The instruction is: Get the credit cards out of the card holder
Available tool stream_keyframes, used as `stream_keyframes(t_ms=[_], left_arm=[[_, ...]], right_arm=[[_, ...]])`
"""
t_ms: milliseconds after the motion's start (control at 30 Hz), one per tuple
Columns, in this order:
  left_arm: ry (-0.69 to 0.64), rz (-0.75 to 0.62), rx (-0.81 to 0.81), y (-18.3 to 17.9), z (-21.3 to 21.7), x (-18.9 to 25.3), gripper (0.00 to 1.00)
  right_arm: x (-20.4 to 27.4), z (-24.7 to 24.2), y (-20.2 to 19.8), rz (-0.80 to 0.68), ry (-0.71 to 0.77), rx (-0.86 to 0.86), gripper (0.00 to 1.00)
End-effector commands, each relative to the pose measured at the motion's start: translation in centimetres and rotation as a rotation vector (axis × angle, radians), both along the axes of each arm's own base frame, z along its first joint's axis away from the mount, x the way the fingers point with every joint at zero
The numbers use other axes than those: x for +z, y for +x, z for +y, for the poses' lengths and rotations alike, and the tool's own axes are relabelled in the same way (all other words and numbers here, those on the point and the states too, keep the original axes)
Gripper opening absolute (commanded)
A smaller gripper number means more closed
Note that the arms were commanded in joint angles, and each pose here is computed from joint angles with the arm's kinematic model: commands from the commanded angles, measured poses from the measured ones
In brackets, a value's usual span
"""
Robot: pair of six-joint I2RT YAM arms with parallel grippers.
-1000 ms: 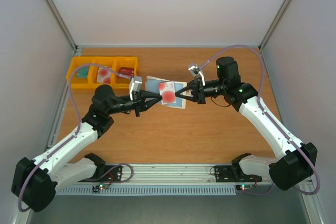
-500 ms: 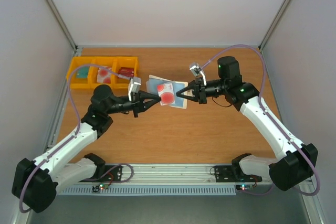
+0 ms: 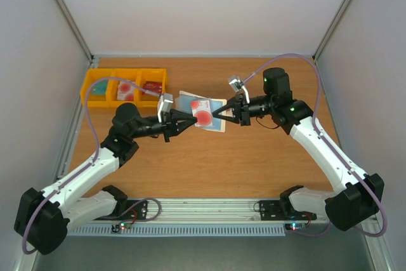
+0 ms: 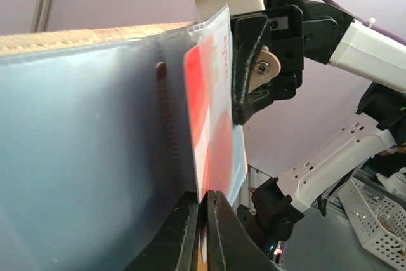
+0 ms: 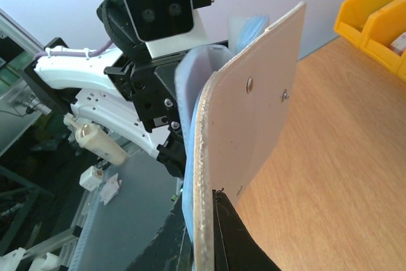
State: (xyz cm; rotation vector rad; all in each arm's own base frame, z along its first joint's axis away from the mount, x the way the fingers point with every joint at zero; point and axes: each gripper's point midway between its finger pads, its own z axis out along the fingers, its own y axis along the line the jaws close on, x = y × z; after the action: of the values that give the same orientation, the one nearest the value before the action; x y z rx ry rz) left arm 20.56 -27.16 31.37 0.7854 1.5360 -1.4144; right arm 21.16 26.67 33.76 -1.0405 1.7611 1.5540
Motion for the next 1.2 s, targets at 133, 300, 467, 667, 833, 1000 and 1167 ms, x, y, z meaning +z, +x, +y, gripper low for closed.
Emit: stream_keyframes(t_ms=[133, 300, 467, 667, 833, 1000, 1167], left_arm=[[-0.048, -0.093, 0.003, -0.3, 0.0, 2.1, 0.0], [-0.041, -0.084, 0.027, -0.1, 0.6, 2.2, 0.0], [-0.022, 0.032, 0.117, 1.3, 2.5, 0.9, 0.0], [-0.033, 0.057, 0.213, 2.8, 3.3, 0.8, 0.0], [-0.089, 0.218, 0.42, 6.3, 6.1, 1.7, 0.0], [-0.107, 0.408, 0.671, 10.5, 10.9, 1.1, 0.0], [-0.061, 0.724, 0.986, 14.5, 19.0, -3.5, 0.0]], right_arm=[[1.9, 0.0, -1.0, -0.045, 0.05, 0.037, 0.01], [1.6, -0.5, 0.0, -0.062, 0.014, -0.062, 0.01], [0.8, -2.3, 3.0, -0.022, 0.008, -0.227, 0.01], [0.5, -2.4, 3.6, 0.003, 0.014, -0.246, 0.01], [0.6, -3.6, 5.2, -0.002, -0.006, -0.384, 0.01], [-0.6, -3.9, 7.4, 0.061, -0.035, -0.456, 0.01], [-2.6, -3.7, 9.4, 0.142, -0.089, -0.492, 0.01]])
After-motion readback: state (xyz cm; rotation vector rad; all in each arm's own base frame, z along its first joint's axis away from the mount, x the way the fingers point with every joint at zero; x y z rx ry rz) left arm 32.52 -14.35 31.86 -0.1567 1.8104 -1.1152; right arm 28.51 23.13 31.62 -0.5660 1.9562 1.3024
